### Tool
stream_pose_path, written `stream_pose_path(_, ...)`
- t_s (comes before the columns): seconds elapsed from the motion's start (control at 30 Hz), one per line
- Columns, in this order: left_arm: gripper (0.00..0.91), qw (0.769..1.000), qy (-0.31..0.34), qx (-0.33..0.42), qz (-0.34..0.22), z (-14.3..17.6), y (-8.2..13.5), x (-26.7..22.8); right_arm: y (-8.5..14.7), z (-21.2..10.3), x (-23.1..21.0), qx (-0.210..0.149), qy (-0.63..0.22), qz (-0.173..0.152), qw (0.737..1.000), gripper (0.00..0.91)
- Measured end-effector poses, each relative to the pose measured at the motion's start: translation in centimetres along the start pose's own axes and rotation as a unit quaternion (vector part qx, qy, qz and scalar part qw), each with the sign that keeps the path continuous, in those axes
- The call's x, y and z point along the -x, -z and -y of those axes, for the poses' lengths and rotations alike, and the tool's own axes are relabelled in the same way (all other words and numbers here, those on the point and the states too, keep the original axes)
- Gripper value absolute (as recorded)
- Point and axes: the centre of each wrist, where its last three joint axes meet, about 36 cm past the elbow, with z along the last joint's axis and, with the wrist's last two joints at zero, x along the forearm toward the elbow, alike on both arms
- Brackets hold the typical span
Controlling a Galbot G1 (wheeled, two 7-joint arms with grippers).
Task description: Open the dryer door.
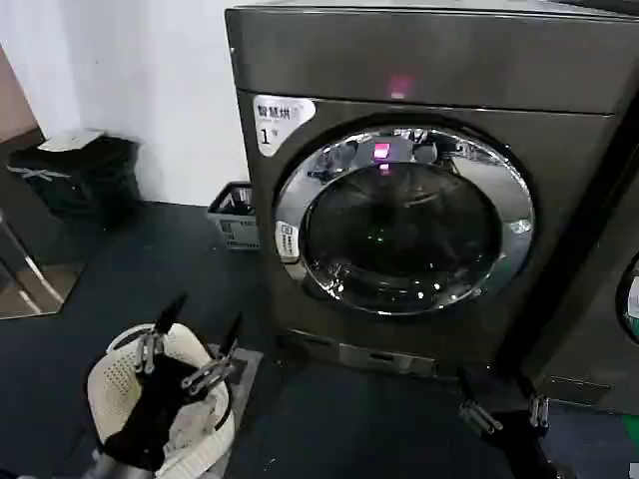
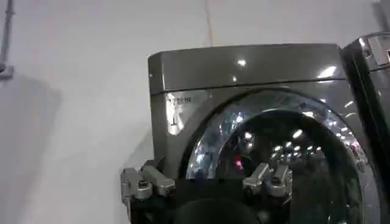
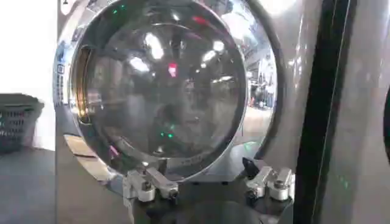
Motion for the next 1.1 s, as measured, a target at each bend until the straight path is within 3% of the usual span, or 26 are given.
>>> stream_pose_path(0.33, 0.907, 1.0, -0.006, -0.01, 0.009, 0.2, -0.1, 0.0, 2.0, 2.6, 1.3, -0.01, 0.081, 0.02, 0.996, 0.907)
stream_pose_path(0.63, 0.907, 1.0, -0.011, -0.005, 0.006, 0.0, -0.2, 0.0, 3.9, 5.3, 5.0, -0.014, 0.168, 0.042, 0.985, 0.907)
stream_pose_path(1.1, 0.907, 1.0, -0.022, 0.019, 0.004, -0.4, -0.3, -0.4, 3.3, 5.4, 12.8, -0.051, 0.269, 0.052, 0.96, 0.907)
